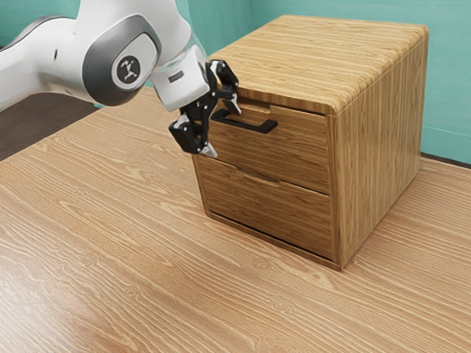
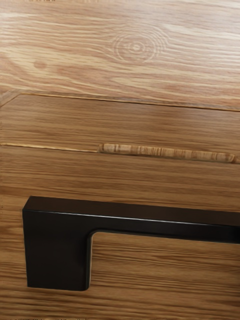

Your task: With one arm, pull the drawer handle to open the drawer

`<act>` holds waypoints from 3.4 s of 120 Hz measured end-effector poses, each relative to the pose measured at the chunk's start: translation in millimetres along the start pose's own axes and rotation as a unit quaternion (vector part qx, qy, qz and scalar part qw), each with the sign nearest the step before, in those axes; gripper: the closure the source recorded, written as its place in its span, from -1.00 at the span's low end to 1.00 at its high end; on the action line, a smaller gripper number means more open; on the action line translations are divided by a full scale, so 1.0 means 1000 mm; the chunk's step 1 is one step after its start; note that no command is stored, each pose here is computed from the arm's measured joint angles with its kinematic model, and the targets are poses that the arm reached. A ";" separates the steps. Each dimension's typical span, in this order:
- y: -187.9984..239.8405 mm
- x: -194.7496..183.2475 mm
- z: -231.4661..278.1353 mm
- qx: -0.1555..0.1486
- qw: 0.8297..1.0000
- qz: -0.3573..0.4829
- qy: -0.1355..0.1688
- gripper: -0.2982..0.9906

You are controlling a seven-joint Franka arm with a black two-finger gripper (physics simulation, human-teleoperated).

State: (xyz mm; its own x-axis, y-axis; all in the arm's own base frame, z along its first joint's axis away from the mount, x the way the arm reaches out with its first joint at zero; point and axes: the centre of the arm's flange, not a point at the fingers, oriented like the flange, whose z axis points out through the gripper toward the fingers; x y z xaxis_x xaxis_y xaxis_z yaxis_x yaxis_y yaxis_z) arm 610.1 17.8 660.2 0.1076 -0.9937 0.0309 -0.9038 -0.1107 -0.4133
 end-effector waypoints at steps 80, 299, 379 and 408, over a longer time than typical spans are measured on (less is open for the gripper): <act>0.003 0.013 -0.006 0.002 1.000 0.013 0.004 0.13; 0.136 0.024 -0.082 -0.065 0.997 -0.014 0.041 0.15; 0.224 0.067 -0.252 0.012 0.996 0.043 0.080 0.15; 0.172 0.085 -0.267 -0.027 0.999 0.007 0.044 -0.33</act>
State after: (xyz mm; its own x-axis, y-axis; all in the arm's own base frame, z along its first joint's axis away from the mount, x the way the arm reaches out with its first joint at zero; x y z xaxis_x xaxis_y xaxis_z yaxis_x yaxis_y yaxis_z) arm 353.2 -89.7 834.9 0.0593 -0.9926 0.1062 -0.9266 -0.0944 -0.3641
